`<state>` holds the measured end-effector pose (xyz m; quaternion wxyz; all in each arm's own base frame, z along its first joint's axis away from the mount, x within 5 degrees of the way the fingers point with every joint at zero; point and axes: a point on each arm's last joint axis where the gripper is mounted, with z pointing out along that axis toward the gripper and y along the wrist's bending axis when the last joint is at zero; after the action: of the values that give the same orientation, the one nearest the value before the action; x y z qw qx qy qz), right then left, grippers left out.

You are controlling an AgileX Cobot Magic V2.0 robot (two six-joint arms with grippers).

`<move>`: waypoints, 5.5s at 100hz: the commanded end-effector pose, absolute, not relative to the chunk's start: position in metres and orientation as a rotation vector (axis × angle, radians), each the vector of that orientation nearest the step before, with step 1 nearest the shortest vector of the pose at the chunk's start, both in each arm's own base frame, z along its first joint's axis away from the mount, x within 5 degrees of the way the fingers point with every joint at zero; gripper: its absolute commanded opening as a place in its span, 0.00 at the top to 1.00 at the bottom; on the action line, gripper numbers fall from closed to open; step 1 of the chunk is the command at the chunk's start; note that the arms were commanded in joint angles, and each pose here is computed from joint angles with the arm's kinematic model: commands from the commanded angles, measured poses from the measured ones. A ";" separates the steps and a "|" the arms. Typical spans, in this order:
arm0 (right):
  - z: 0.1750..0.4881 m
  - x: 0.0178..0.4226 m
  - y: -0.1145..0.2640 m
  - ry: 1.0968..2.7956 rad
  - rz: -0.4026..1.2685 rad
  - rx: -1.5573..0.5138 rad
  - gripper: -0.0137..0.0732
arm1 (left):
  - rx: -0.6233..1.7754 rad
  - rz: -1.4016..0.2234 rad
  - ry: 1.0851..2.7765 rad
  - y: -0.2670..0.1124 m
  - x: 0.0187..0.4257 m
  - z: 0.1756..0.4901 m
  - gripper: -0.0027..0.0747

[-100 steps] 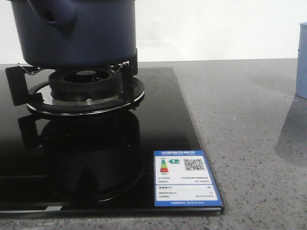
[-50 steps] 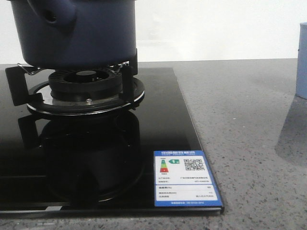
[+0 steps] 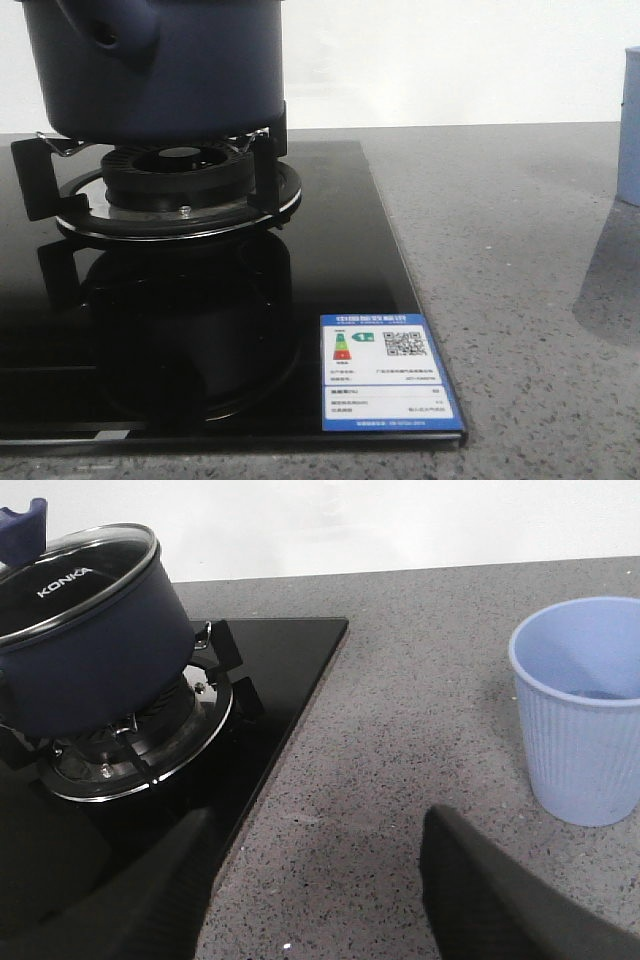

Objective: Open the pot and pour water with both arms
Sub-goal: 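Grasp the blue lid knob with the left gripper and lift the lid, then close the right gripper around the light blue ribbed cup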

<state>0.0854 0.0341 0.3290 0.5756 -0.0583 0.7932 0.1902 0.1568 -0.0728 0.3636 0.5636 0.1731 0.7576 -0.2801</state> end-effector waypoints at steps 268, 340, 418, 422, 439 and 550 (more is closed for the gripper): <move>0.344 0.088 0.032 1.782 0.428 -0.121 0.37 | 0.689 -0.703 1.578 -0.113 0.278 0.394 0.53; 0.301 0.132 0.023 1.862 0.195 -0.118 0.37 | 0.521 -0.453 1.467 -0.040 0.247 0.442 0.53; 0.274 0.179 0.008 1.961 0.004 -0.104 0.37 | 0.497 -0.403 1.476 -0.029 0.246 0.442 0.53; 0.274 0.179 0.007 1.961 0.002 -0.101 0.37 | 0.497 -0.403 1.476 -0.029 0.246 0.442 0.53; 0.275 0.179 0.007 1.963 0.003 -0.102 0.37 | 0.497 -0.403 1.476 -0.029 0.246 0.442 0.53; 0.270 0.204 0.003 1.878 -0.048 -0.059 0.13 | 0.497 -0.403 1.476 -0.029 0.246 0.442 0.53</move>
<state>0.1938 0.0069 0.2539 0.5363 -0.0340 0.8434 -0.0027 0.2574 -0.0286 0.4169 0.6586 0.2400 0.6935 -0.1662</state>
